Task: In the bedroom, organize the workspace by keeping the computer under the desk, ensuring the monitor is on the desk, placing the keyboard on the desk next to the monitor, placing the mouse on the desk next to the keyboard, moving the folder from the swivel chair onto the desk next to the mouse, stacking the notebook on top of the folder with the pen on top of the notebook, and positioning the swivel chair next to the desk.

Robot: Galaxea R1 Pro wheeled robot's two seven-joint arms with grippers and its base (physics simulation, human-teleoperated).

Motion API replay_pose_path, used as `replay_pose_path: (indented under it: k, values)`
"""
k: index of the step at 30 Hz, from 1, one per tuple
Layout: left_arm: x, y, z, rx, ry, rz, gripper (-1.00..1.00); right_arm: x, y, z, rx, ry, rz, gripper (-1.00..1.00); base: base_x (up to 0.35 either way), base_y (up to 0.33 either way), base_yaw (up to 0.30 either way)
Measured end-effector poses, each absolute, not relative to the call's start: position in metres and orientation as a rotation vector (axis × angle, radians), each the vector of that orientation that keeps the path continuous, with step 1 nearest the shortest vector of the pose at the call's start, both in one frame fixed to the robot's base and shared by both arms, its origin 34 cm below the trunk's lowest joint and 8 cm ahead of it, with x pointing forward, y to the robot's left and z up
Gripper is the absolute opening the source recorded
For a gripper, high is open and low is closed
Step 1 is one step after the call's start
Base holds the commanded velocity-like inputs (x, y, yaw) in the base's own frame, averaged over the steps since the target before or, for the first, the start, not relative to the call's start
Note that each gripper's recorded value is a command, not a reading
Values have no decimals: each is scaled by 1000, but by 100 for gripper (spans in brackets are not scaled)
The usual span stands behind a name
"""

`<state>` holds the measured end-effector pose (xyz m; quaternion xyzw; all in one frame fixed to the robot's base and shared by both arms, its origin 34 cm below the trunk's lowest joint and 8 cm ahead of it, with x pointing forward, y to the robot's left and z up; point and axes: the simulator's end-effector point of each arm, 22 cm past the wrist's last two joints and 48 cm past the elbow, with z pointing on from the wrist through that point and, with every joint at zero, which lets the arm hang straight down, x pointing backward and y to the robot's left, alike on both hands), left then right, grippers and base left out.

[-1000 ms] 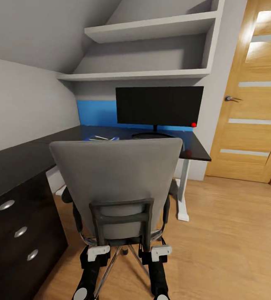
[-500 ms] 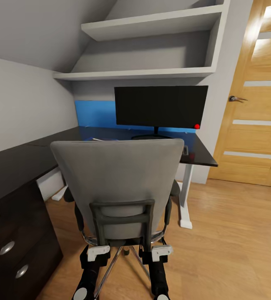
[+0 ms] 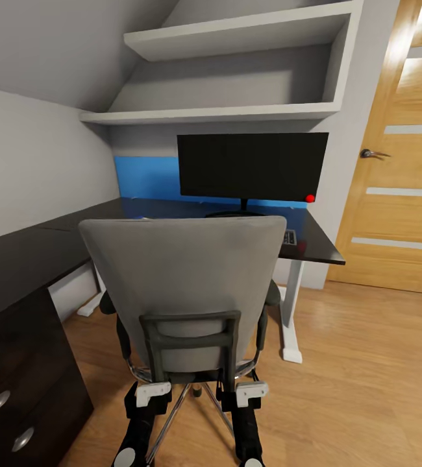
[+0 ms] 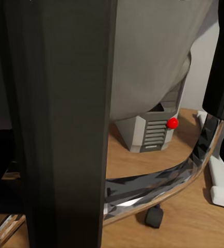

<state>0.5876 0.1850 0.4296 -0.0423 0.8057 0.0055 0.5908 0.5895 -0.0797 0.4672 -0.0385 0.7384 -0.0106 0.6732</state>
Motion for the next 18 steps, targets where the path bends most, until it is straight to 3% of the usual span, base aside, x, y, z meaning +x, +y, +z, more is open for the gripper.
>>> replay_pose_path:
  k: [10, 18]
  values:
    - [588, 185, 430, -100, 1875, 13, 100, 589, -79, 467, -89, 1662, -24, 100, 179, 0, 0]
    - [588, 185, 430, -99, 1875, 13, 100, 589, -79, 467, -88, 1662, -24, 100, 45, 0, 0]
